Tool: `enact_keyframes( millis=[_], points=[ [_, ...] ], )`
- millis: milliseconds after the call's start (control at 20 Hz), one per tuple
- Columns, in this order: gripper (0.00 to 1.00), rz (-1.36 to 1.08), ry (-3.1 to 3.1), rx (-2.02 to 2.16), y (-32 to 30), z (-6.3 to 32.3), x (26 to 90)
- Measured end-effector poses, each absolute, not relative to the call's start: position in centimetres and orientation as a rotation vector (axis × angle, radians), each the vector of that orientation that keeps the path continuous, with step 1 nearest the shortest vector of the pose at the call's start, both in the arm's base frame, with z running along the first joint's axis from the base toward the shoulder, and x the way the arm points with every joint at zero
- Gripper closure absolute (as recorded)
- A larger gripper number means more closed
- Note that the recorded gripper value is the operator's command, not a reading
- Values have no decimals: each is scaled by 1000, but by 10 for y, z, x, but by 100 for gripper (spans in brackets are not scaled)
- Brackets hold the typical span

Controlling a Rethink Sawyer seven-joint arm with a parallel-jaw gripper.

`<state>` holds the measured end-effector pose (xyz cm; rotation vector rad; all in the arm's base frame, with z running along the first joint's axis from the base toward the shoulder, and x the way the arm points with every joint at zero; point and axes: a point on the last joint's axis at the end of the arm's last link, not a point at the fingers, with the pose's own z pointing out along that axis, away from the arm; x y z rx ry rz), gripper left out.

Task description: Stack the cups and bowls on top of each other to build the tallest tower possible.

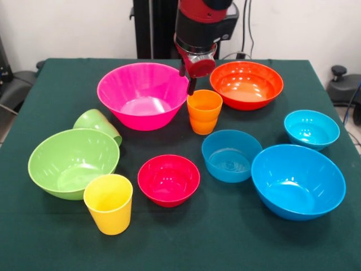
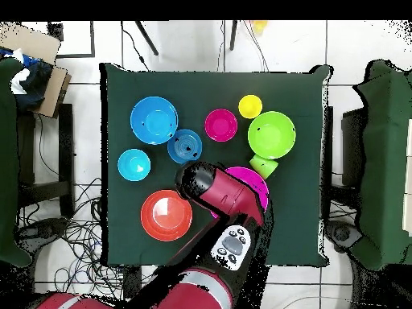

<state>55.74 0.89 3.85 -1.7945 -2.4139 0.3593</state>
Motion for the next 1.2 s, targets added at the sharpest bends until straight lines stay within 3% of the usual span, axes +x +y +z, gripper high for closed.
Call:
enact_keyframes(
  millis=[1200],
  points=[
    [0, 269, -2104, -2170, 87, 76, 573]
  ],
)
